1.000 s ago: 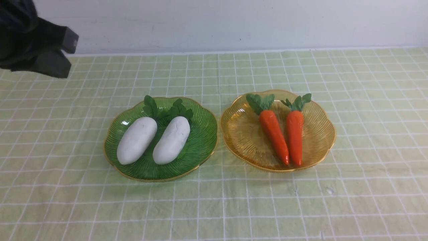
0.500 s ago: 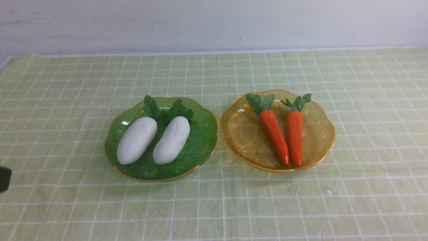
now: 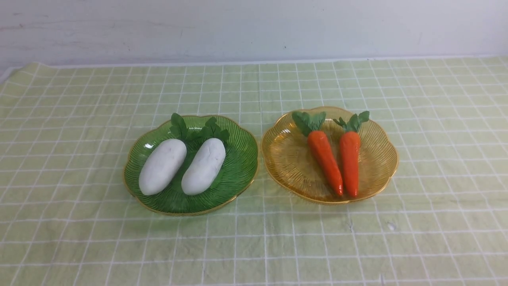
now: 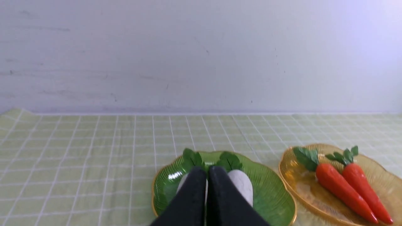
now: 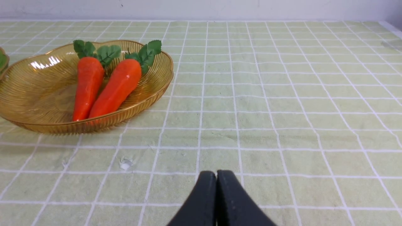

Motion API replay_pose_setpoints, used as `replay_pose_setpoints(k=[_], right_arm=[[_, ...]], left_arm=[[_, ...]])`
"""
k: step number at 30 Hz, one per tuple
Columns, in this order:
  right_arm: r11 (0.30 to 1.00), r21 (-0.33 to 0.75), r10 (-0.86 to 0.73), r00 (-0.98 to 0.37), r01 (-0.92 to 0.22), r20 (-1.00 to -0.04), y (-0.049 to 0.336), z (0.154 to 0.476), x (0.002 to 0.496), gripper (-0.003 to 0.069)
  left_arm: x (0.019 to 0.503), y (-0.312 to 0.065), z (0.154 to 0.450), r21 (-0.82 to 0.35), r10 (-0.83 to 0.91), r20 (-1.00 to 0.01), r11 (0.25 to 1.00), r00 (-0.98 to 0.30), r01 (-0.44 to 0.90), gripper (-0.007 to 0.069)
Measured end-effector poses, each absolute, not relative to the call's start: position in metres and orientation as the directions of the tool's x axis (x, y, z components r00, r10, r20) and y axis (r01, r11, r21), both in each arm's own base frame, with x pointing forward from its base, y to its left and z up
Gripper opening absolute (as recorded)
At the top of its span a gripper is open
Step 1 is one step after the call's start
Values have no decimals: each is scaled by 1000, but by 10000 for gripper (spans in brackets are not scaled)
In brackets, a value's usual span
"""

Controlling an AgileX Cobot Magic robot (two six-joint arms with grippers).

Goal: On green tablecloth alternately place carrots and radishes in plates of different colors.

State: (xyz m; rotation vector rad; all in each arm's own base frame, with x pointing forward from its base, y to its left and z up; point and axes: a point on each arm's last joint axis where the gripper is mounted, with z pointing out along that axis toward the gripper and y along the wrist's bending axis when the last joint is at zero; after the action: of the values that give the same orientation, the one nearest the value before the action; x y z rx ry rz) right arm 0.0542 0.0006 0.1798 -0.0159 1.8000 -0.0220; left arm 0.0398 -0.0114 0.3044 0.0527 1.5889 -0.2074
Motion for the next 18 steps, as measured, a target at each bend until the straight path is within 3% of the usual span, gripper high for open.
replay_pose_setpoints(k=[18], right_arm=[[1000,-24,-23,-227,1,-974,1,180,54,-15]], left_arm=[[44,-11,286,-65,-53,-995,987,-89,147,-8]])
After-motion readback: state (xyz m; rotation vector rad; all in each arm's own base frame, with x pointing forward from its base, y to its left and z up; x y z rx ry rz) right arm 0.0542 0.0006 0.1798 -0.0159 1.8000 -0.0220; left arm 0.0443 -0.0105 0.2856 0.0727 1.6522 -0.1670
